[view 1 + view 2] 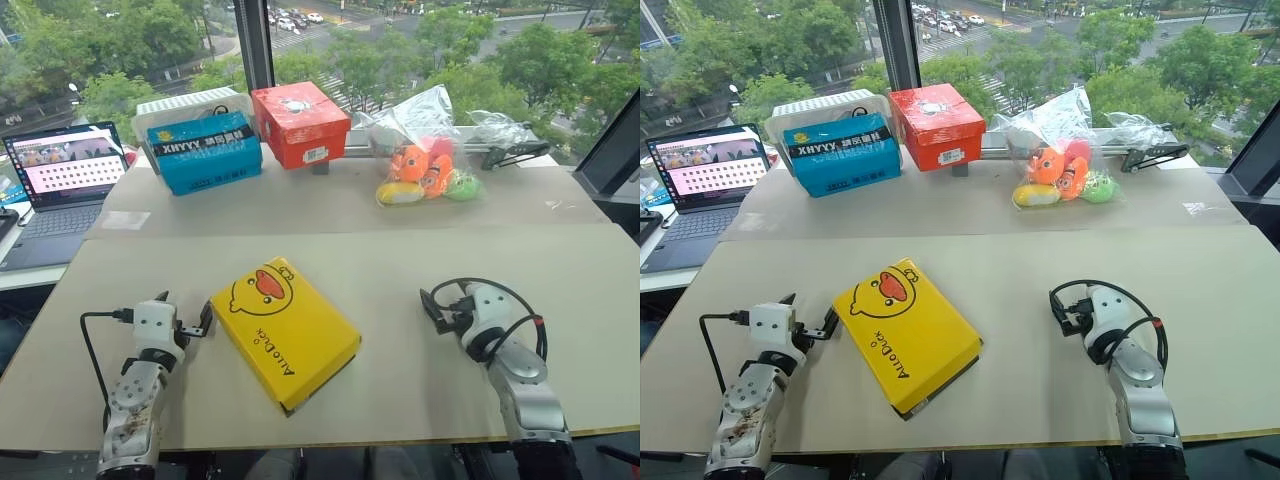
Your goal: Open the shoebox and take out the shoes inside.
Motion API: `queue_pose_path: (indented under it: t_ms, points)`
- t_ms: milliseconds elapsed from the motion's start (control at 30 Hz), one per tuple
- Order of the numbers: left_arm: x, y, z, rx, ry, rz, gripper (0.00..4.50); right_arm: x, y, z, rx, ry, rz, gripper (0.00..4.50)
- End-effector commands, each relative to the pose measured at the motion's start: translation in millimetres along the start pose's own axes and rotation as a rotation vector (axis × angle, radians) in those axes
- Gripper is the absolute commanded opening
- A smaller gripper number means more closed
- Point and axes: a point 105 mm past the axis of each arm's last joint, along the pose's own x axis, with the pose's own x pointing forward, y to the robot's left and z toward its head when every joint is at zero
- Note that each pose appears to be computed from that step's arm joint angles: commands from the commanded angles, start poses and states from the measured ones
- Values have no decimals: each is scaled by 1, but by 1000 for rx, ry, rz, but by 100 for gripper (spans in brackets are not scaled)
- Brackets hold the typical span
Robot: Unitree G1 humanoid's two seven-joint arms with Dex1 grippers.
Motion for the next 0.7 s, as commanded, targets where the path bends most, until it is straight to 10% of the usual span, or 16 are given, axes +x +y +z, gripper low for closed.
queue_pose_path:
  t_ms: [33, 233, 333, 700]
  points:
    - [2, 30, 10, 51, -18, 89, 450, 3, -2, 8, -32, -21, 13, 444]
    - [5, 62, 50, 195, -95, -7, 450, 20, 3, 54, -101, -111, 170, 444]
    - [3, 57, 72, 242, -127, -170, 380, 19, 11, 76, -148, -149, 297, 450]
    - [-61, 21, 39, 338, 172, -706, 0, 20, 60, 89, -180, -98, 628, 66]
